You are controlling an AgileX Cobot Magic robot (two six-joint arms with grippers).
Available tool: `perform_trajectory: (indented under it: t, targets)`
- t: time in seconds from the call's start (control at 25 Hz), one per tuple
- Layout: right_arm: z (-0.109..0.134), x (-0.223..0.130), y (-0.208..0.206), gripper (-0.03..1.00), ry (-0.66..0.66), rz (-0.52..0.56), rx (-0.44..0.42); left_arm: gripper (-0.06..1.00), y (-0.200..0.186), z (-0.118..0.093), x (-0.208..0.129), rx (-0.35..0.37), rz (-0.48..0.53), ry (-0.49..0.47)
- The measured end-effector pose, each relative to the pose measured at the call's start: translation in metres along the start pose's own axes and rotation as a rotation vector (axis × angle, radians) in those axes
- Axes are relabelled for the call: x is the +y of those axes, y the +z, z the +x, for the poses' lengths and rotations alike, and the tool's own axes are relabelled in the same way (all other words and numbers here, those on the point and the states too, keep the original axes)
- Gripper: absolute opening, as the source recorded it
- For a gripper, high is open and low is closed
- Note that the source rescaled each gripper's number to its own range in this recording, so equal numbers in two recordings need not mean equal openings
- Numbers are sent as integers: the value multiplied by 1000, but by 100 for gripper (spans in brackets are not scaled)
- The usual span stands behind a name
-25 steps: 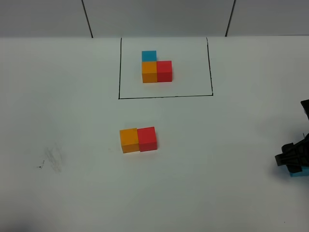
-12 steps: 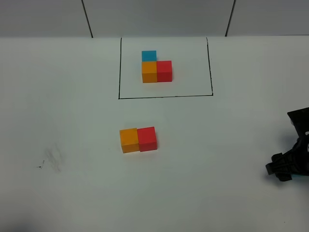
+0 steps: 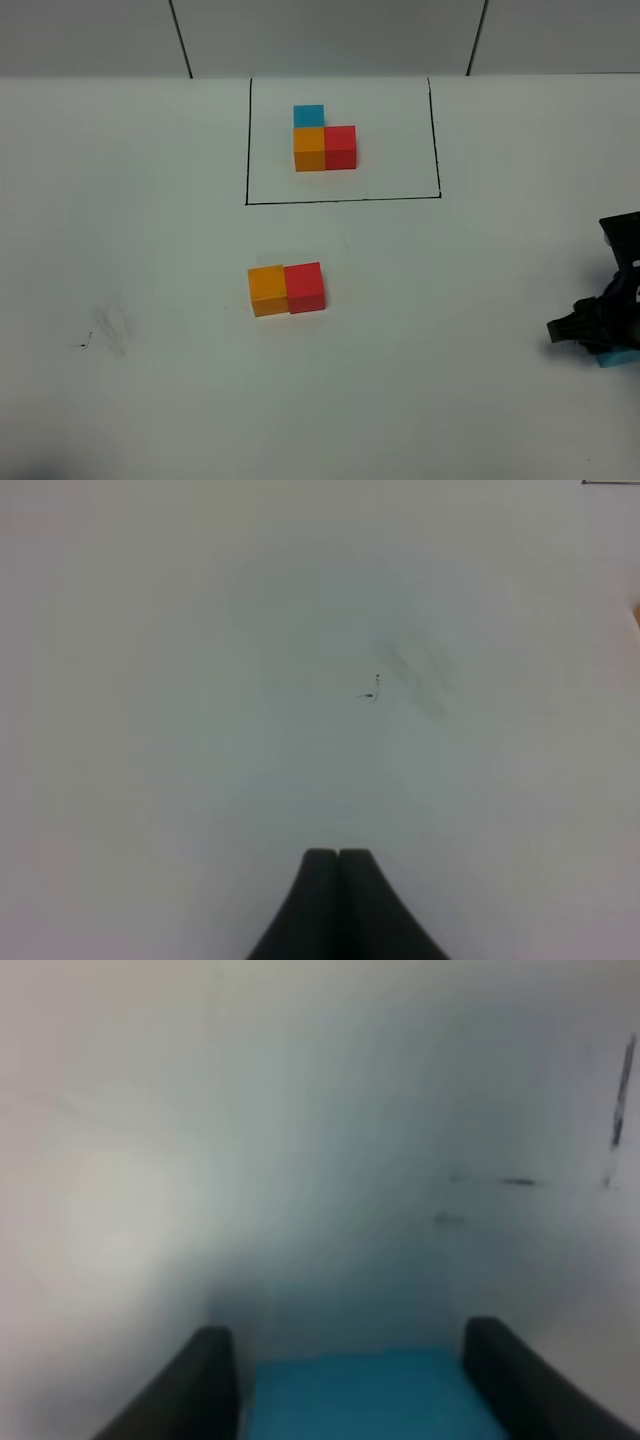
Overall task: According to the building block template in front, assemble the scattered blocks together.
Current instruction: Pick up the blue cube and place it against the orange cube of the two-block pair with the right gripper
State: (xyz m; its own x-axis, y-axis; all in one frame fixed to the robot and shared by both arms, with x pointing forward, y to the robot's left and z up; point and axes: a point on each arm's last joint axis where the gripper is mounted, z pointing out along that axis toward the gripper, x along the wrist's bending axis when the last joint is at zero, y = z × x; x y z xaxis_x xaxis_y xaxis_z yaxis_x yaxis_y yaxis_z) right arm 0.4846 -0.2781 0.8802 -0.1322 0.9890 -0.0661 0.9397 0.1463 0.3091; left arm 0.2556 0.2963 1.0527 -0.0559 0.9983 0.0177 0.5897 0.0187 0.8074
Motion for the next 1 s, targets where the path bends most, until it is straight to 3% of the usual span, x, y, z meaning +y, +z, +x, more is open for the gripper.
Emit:
perform_trajectory:
  t: [0.04, 0.68, 1.0]
  targets:
    - [0, 0, 0, 46, -2, -1, 0, 0, 0, 0, 0, 0, 0, 0]
    - [2, 7, -12, 47, -38, 18, -21, 0, 0, 0, 0, 0, 0, 0]
    - [16, 49, -64, 47, -104, -123, -38, 0, 0, 0, 0, 0, 0, 0]
